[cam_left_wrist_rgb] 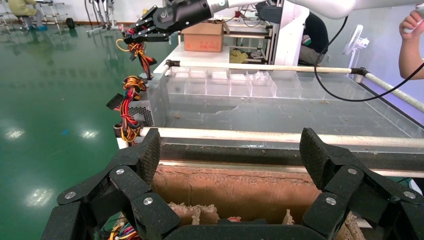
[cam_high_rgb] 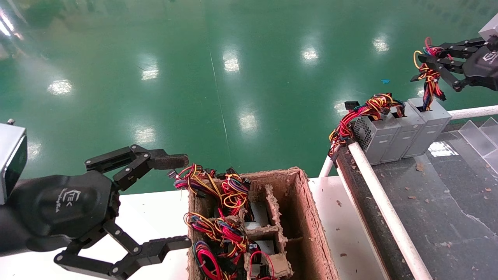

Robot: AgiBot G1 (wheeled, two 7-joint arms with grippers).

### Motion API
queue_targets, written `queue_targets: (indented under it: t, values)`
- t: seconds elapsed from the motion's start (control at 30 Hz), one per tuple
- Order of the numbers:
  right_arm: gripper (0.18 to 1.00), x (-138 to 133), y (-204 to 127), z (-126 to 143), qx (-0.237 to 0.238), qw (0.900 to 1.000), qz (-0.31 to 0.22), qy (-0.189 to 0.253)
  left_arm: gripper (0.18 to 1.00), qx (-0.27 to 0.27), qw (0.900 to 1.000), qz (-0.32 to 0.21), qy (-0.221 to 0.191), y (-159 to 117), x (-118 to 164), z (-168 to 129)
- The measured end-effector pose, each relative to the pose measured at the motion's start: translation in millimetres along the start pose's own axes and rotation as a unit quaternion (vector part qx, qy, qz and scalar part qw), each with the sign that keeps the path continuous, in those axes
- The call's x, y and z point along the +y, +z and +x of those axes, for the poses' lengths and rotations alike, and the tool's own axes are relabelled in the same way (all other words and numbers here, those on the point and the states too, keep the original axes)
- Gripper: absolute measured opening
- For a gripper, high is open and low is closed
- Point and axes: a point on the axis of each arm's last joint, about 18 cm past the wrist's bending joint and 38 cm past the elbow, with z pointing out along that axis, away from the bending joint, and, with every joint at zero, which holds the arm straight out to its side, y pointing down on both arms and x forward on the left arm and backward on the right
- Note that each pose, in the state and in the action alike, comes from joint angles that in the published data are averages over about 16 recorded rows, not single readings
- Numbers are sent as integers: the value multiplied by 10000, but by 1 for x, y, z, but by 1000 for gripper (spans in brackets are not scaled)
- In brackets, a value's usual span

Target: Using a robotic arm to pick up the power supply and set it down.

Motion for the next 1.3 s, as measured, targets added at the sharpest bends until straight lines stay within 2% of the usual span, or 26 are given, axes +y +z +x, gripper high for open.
queue_targets:
  t: [0.23,0.5,0.8,1.3]
  values:
    - [305,1,4,0,-91,9999,21,126,1001,0,10000,0,0,0,0,0]
    - [375,2,1,-3,-260,9981,191,532,1001,0,10000,0,0,0,0,0]
    - [537,-6,-5,-3,-346,9927,629,965,1001,-1,10000,0,0,0,0,0]
    - [842,-20,-12,-22,-659,9832,1258,1148,1001,-3,10000,0,-2,0,0,0]
